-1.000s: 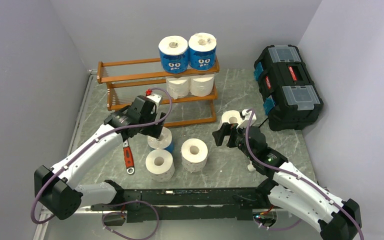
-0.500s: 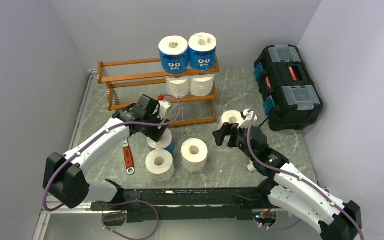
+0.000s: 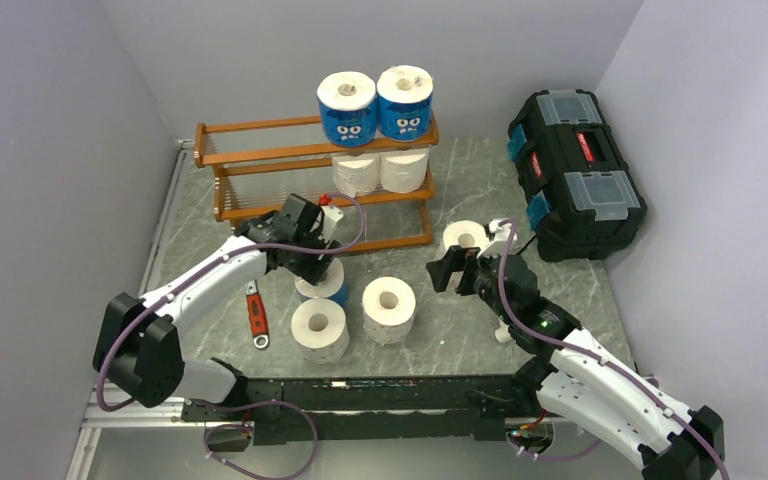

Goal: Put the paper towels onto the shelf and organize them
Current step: Pick up the paper towel from the center of the board.

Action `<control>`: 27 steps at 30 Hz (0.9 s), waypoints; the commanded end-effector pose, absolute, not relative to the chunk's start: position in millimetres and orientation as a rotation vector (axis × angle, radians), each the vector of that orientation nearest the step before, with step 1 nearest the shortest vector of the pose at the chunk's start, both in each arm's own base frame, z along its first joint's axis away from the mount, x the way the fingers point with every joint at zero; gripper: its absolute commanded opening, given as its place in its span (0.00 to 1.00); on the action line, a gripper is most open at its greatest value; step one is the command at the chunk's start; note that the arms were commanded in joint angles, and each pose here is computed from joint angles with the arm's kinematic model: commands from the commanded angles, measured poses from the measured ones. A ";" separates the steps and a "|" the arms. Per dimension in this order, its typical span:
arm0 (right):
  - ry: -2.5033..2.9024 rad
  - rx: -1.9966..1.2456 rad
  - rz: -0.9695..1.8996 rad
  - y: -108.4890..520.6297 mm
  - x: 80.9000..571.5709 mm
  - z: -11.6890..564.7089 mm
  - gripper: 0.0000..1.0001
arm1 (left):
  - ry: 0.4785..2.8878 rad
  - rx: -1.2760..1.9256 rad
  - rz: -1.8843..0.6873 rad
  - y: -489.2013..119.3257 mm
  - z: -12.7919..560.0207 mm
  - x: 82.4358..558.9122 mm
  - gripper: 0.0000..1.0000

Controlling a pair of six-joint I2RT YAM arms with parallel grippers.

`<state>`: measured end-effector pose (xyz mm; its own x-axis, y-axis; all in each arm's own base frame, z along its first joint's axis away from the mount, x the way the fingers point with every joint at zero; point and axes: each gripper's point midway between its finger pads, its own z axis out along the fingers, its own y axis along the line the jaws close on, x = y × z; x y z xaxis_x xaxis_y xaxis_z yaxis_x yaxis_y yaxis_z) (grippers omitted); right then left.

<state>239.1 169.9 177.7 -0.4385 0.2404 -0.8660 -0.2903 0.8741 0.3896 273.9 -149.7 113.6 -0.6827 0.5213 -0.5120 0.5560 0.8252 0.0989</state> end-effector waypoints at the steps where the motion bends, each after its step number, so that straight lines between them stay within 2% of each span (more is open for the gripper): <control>1: 1.914 -0.050 0.603 172.5 240.7 186.2 0.97 | 2.456 0.761 -0.091 -150.2 112.5 276.6 0.72; 3: 1.917 -0.052 0.602 172.8 241.2 185.4 0.97 | 2.448 0.751 -0.111 -151.2 114.3 274.4 0.68; 6: 1.920 -0.051 0.603 174.0 242.4 185.2 0.97 | 2.455 0.734 -0.146 -154.6 113.4 271.2 0.52; 11: 1.927 -0.053 0.604 175.5 242.7 185.5 0.97 | 2.467 0.672 -0.196 -158.6 111.5 266.3 0.39; 16: 1.929 -0.051 0.606 175.8 242.7 185.1 0.97 | 2.473 0.505 -0.231 -161.0 123.6 268.0 0.08; 18: 1.932 -0.051 0.608 176.5 243.0 185.1 0.97 | 2.479 0.374 -0.230 -159.4 130.5 270.5 0.00; 22: 1.941 -0.057 0.616 179.4 243.6 183.4 0.97 | 2.467 -0.082 -0.266 -154.4 145.9 272.6 0.00; 27: 1.955 -0.065 0.638 184.9 243.6 180.6 0.97 | 2.434 -0.702 -0.190 -131.3 148.9 261.8 0.00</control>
